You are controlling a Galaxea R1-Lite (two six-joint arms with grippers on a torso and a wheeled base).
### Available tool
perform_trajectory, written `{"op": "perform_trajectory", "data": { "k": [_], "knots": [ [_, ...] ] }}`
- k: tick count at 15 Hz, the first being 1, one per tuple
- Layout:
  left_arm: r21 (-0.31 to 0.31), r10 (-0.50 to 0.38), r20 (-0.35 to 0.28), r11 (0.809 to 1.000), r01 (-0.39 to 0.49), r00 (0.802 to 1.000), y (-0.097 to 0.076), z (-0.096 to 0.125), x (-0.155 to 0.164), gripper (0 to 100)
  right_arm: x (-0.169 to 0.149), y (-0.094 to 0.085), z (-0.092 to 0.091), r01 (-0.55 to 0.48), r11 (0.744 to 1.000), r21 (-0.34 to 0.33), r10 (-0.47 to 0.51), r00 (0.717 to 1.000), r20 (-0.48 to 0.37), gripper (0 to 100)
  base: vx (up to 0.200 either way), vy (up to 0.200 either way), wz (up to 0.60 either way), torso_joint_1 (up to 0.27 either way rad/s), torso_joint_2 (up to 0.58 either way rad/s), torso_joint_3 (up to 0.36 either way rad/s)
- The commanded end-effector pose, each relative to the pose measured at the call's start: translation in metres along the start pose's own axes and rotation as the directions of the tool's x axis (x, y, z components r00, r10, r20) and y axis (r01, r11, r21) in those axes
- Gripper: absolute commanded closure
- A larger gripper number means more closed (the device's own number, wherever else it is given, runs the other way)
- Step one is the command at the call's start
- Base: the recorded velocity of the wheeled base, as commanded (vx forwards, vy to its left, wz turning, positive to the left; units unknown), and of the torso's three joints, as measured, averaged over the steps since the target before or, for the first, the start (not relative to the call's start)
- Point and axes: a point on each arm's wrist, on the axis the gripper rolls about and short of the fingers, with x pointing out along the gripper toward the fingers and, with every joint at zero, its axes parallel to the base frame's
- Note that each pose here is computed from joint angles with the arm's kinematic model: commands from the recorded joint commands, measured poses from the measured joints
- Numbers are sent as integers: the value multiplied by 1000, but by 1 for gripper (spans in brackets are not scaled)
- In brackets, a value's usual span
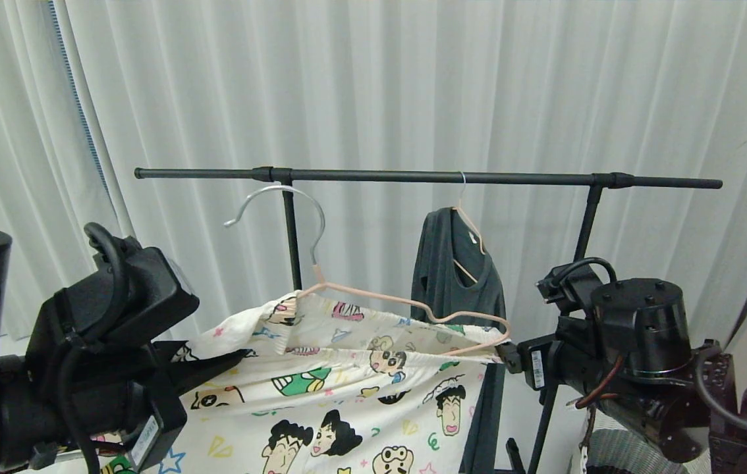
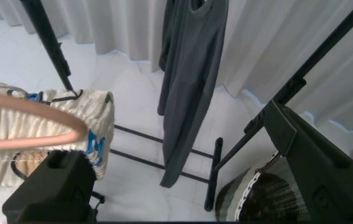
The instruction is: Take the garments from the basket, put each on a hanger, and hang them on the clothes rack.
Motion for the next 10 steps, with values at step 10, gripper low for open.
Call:
{"op": "perform_trajectory", "data": {
  "k": [10],
  "knots": [
    [25,39,54,999,-41,998,1,-9,5,100,5,-10,3,-57,998,16,57,998,-13,0,0,0,0,0,0,0]
  ]
}}
